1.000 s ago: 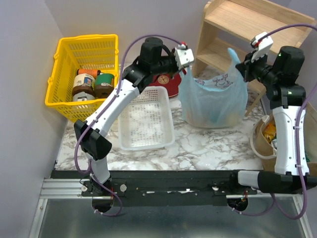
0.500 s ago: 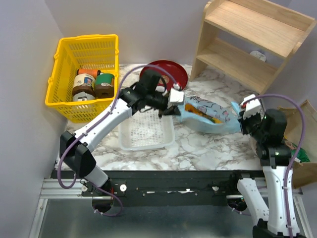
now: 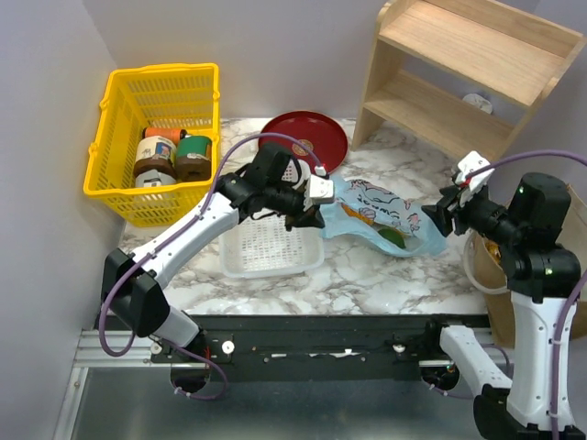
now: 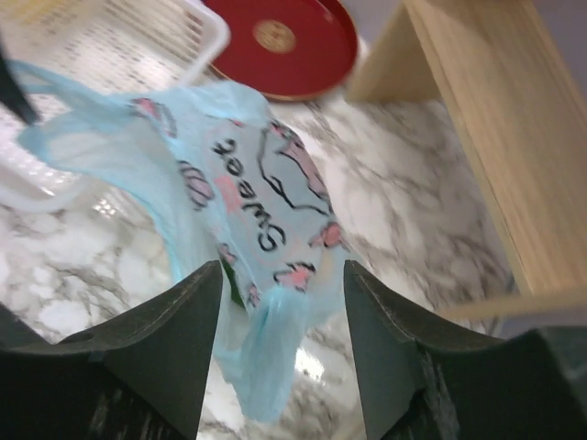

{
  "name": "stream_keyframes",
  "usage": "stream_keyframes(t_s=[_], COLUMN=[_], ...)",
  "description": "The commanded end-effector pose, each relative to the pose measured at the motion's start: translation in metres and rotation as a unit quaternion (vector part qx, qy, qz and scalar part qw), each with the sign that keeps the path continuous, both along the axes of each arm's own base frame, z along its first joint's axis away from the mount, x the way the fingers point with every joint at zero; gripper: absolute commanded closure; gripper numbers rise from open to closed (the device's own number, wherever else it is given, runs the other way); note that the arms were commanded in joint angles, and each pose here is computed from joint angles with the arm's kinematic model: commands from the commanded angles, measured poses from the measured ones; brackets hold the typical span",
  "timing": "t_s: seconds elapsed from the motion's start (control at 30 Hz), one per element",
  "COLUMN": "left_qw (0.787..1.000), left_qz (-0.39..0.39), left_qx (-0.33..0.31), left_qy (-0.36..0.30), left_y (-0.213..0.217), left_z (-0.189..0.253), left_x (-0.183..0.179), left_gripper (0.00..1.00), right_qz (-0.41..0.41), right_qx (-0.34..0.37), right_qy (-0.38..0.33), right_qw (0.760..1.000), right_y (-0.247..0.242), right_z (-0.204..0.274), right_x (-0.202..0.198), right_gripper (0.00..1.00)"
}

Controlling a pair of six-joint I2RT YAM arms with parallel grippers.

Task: Untie the knot of the grocery bags and take out the mixed food

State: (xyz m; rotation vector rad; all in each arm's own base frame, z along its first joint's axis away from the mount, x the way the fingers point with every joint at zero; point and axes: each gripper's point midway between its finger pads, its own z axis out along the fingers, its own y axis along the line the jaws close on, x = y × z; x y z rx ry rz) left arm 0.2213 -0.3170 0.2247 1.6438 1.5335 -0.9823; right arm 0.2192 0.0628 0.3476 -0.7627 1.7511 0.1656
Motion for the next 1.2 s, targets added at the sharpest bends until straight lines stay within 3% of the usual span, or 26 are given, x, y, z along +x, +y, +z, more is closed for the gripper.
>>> stream_keyframes(t_s=[0.0, 0.13, 0.23, 0.4, 0.6, 0.73, 0.9, 1.03, 1.13, 1.17], left_qw=[0.997, 0.995, 0.994, 0.994, 0.995, 0.995, 0.995, 0.995, 0.995, 0.995], left_qz=[0.024, 0.029, 0.034, 0.037, 0.043, 0.047, 0.053, 0.069, 0.077, 0.080], left_qx=[-0.079, -0.097, -0.099, -0.097, -0.092, -0.089, -0.082, -0.071, -0.064, -0.062], left_qy=[0.003, 0.007, 0.009, 0.015, 0.006, 0.004, 0.008, 0.007, 0.007, 0.004], left_y=[-0.030, -0.038, -0.039, -0.038, -0.033, -0.031, -0.024, -0.017, -0.012, -0.010], left_z=[0.055, 0.069, 0.069, 0.067, 0.067, 0.065, 0.058, 0.048, 0.041, 0.040], left_x=[0.019, 0.025, 0.026, 0.025, 0.025, 0.025, 0.023, 0.027, 0.028, 0.027], left_gripper=[1.00, 1.00, 1.00, 1.00, 1.00, 1.00, 1.00, 0.99, 0.96, 0.95], right_qz=[0.144, 0.208, 0.256, 0.293, 0.227, 0.131, 0.114, 0.215, 0.356, 0.363], right_qx=[0.012, -0.017, -0.045, -0.072, -0.146, -0.178, -0.210, -0.193, -0.168, -0.159], right_qy=[0.067, 0.080, 0.100, 0.103, 0.135, 0.135, 0.123, 0.183, 0.239, 0.259], right_qw=[0.987, 0.975, 0.960, 0.948, 0.953, 0.966, 0.963, 0.940, 0.888, 0.881], right_y=[0.041, 0.064, 0.083, 0.111, 0.089, 0.067, 0.057, 0.087, 0.121, 0.123], right_z=[-0.020, -0.033, -0.055, -0.083, -0.141, -0.166, -0.187, -0.236, -0.259, -0.262], right_x=[-0.012, -0.006, -0.004, 0.002, 0.026, 0.054, 0.065, 0.014, -0.065, -0.078], right_gripper=[0.46, 0.85, 0.97, 0.97, 1.00, 1.00, 0.98, 0.91, 0.85, 0.85])
